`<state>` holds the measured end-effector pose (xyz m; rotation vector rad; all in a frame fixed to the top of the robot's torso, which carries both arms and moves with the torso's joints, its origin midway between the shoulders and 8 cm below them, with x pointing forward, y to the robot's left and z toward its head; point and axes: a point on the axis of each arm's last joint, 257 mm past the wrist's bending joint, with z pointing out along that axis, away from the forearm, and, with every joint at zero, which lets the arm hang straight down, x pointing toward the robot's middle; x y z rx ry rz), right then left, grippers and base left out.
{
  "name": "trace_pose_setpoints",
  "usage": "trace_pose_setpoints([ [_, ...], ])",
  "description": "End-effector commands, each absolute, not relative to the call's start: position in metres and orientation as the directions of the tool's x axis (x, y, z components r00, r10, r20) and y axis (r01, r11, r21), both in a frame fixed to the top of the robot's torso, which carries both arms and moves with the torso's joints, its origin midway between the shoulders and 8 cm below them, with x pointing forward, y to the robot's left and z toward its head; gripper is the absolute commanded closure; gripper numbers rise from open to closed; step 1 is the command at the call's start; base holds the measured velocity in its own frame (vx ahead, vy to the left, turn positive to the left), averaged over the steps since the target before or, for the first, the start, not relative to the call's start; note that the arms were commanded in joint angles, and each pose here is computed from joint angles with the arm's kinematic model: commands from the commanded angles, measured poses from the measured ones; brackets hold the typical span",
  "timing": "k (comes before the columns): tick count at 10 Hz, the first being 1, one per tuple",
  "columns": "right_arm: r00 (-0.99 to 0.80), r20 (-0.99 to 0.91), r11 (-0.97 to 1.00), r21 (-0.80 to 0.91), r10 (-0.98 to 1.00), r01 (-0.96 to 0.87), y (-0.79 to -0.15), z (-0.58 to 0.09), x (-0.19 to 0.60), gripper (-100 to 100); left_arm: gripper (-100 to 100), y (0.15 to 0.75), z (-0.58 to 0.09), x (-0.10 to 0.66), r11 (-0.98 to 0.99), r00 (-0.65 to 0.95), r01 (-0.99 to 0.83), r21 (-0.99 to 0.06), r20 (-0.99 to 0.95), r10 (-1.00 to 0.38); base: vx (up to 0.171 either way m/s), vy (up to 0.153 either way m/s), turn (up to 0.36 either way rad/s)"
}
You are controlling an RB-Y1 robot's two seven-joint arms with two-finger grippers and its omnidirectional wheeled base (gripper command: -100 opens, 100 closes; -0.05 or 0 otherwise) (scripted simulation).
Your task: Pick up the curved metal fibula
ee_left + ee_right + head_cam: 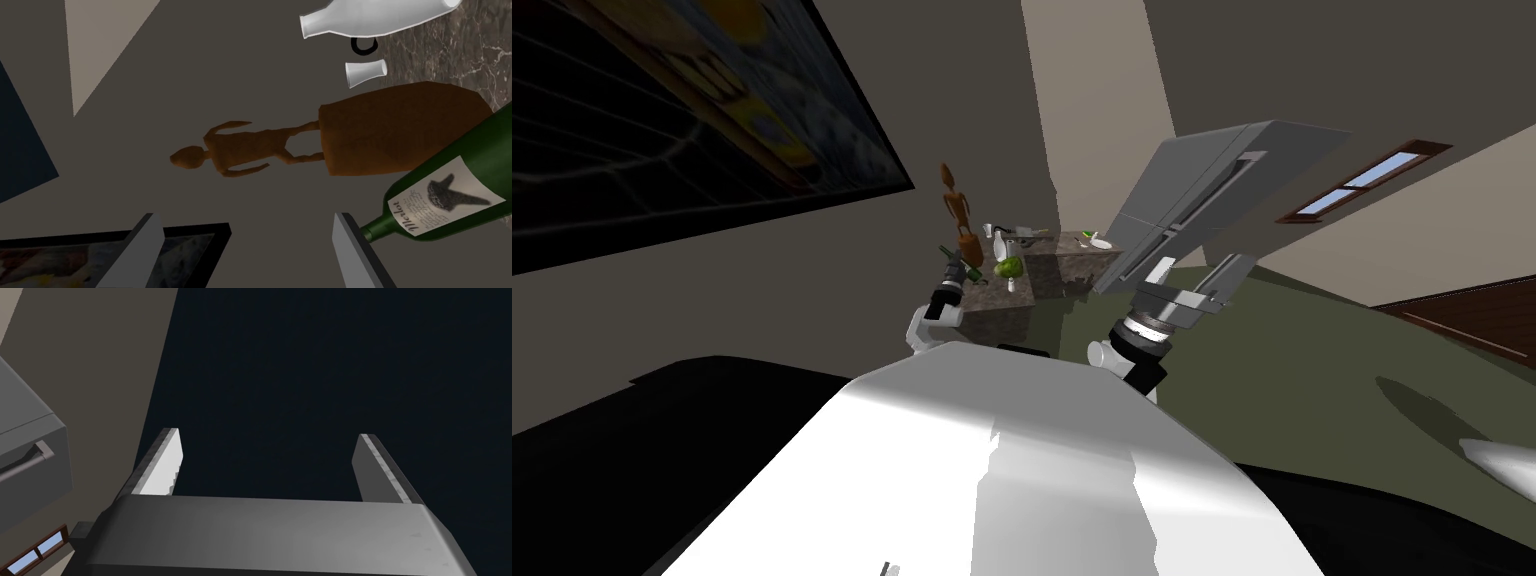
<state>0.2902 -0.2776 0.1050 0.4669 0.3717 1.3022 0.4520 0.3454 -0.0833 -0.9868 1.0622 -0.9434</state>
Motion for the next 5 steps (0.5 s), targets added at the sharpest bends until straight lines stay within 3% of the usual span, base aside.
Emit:
trace_pose_setpoints([
  [1,0.229,-0.002,0.196,0.526,0.973,-0.827,-0.278,0.105,0.290,0,-100,0.358,-0.095,0.457,0.278,0.232,0.081,-0.957,-0.253,-0.939,0.001,-0.015,-0.122],
  [5,0.230,-0.002,0.196,0.526,0.973,-0.827,-0.278,0.105,0.290,0,-100,0.380,-0.121,0.464,0.269,0.258,-0.026,-0.963,-0.266,-0.929,0.002,-0.011,-0.089],
])
